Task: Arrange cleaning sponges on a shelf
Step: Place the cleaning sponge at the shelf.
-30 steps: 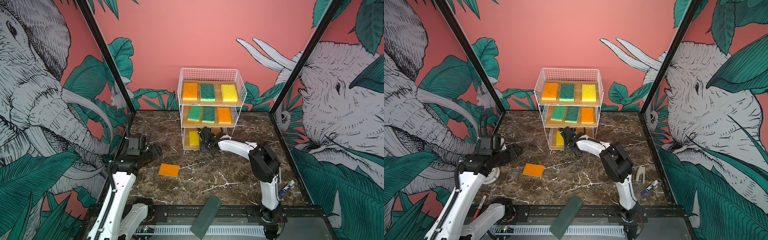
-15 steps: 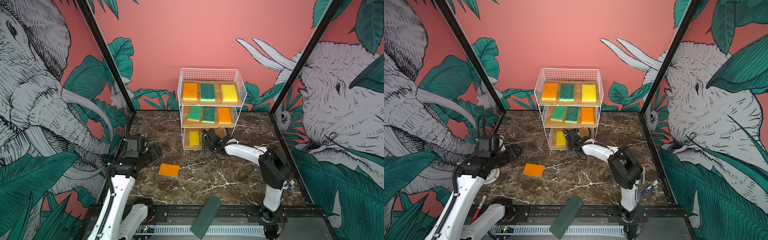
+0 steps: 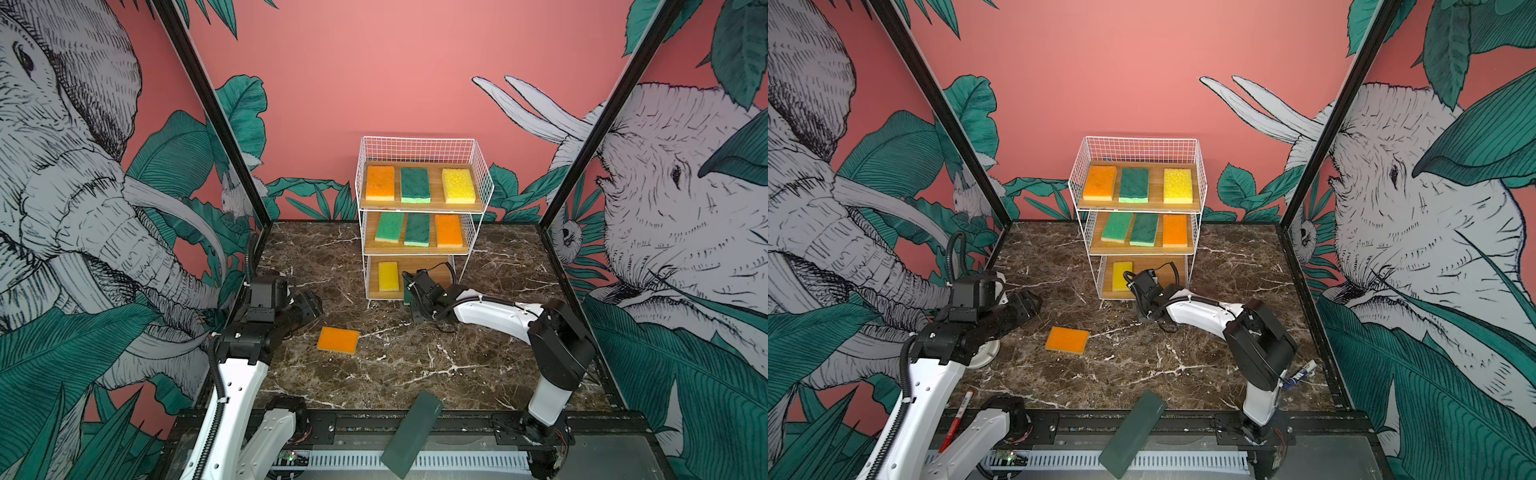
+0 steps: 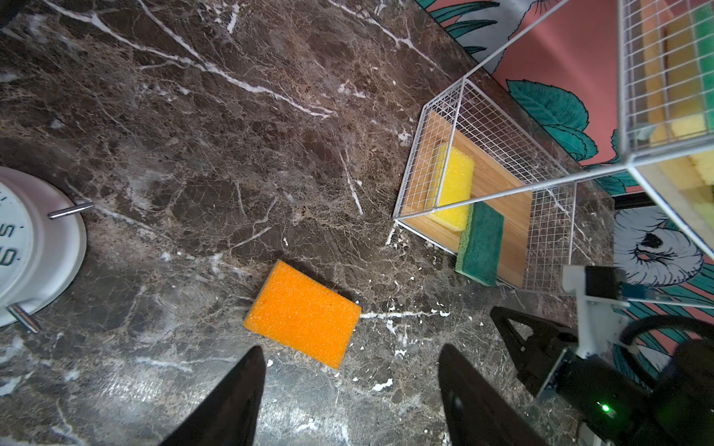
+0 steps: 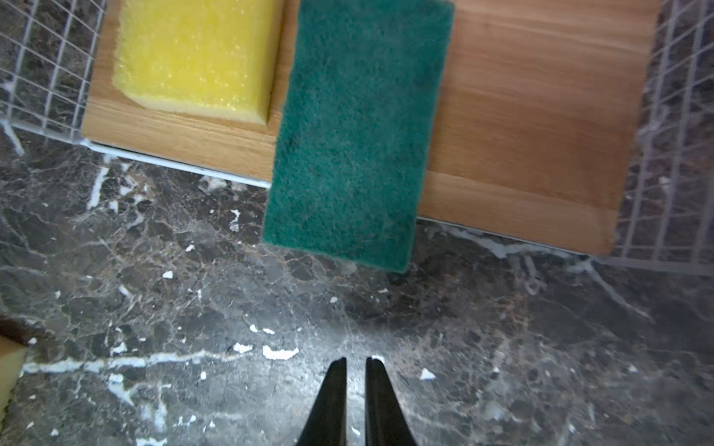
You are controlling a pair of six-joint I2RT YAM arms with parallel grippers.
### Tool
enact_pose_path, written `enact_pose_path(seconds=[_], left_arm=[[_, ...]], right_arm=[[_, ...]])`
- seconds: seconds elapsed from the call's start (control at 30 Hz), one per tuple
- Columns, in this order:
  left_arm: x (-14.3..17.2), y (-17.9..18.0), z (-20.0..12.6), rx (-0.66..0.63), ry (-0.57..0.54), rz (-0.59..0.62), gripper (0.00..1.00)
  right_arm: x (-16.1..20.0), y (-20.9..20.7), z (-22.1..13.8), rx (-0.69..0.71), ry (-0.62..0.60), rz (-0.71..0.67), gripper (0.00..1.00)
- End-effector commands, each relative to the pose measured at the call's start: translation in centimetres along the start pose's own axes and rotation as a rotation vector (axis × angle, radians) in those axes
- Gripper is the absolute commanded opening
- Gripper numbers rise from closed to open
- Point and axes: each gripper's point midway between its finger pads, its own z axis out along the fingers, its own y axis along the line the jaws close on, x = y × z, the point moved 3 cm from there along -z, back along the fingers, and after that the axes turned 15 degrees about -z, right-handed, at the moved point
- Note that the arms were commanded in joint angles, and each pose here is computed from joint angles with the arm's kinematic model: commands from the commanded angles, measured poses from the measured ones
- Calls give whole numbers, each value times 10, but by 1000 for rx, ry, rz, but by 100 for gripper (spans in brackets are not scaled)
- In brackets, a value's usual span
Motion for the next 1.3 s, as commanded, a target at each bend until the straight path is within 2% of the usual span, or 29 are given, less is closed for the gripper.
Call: enact_pose_path(seconds=[0.0,0.37,0.57,0.87,0.97,1.07,1.17,1.27], left_arm=[[2,4,-3,-17,3,-20,73],[0,4,-2,-21,-6,-13,75],[0,5,-5,-28,-13,-7,75],[2,6,-5,-24,-8,-14,75],[3,6,-4,-21,-2,-14,75],[3,6,-4,-21,5,-12,75],[3,8,-6,-32,-3,-10,75],[3,12,-8,-48,-13,0,75]], right_arm=[[-6,7,4,-22,24,-40,9],[-34,2,15,55,-4,-65,8],[-35,1,23,48,14,-55,8],[-31,0,-7,19,-55,-30,7],[-18,3,-10,-7,-66,-105,5],[-12,9,-19,-58,-146,-243,6],[-2,6,-22,-58,-254,-289,8],[1,8,-15,-68,-285,-312,8]])
